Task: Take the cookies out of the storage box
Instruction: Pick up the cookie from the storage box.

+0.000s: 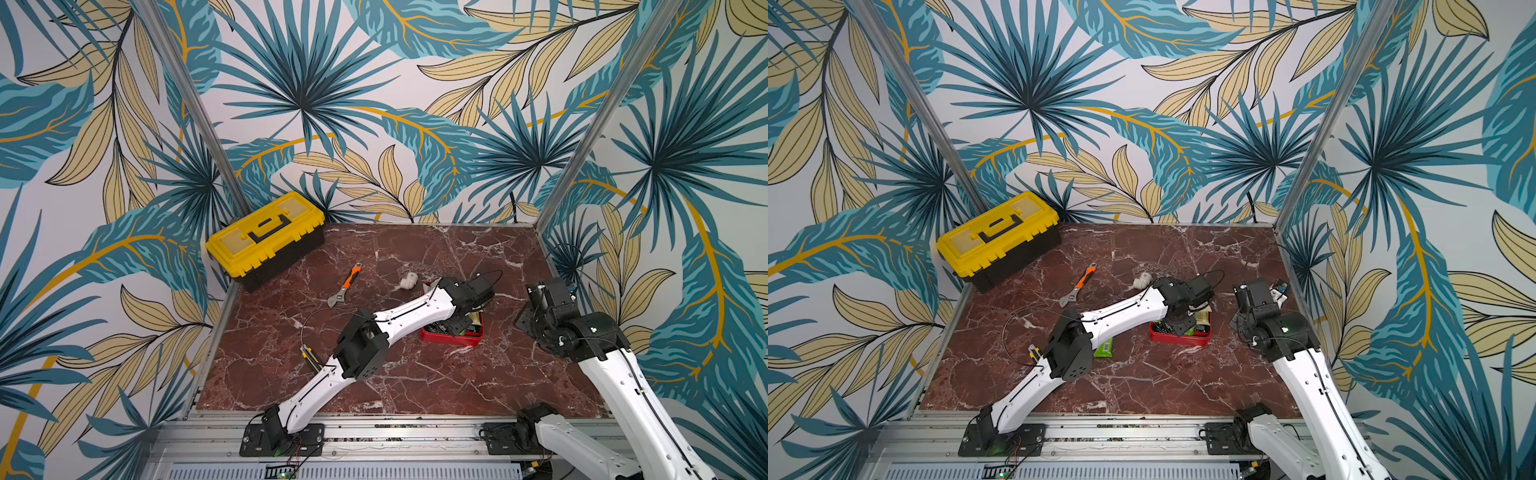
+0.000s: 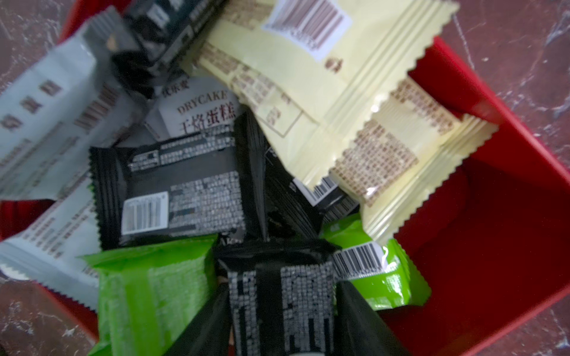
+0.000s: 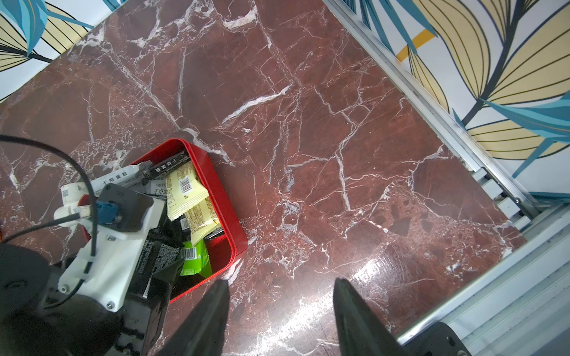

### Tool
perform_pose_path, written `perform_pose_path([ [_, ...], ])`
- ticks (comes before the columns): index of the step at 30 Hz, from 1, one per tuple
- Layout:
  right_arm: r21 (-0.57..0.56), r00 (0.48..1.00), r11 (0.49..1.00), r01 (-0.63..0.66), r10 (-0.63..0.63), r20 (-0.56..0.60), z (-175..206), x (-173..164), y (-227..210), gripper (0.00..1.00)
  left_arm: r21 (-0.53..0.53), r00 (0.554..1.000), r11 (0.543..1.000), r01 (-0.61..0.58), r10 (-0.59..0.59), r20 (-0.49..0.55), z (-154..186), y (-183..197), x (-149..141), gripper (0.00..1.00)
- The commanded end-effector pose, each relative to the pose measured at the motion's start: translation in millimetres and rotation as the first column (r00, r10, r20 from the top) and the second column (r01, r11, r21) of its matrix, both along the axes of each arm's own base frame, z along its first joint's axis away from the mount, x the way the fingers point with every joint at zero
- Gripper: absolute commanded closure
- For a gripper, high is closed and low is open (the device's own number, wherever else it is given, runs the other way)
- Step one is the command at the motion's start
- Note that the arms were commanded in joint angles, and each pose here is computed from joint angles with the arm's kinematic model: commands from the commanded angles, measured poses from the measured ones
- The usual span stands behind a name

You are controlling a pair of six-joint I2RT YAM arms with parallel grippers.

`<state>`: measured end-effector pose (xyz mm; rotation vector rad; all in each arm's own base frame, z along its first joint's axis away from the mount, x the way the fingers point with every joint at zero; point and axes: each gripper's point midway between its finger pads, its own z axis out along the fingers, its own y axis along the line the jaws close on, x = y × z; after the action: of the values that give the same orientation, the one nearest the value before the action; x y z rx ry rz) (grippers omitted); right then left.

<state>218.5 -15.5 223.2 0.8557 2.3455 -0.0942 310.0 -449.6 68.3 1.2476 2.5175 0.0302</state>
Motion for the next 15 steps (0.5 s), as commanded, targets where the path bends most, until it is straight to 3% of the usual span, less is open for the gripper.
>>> perform_pose_path([
  [1,-0.027,1.000,1.000,0.011,-0.011,-0.012,2,-3,-6,0.41,0.010,0.999,1.000,0.005,-0.005,0.044,5,-2,8,0.45],
  [7,-0.028,1.000,0.999,0.016,-0.017,-0.014,1,-4,-6,0.41,-0.006,0.998,1.000,0.009,-0.008,0.069,16,-4,10,0.52],
  [15,-0.028,1.000,0.999,0.021,-0.021,-0.009,1,-4,-7,0.41,-0.036,0.995,0.999,0.015,-0.012,0.096,33,-8,9,0.55],
])
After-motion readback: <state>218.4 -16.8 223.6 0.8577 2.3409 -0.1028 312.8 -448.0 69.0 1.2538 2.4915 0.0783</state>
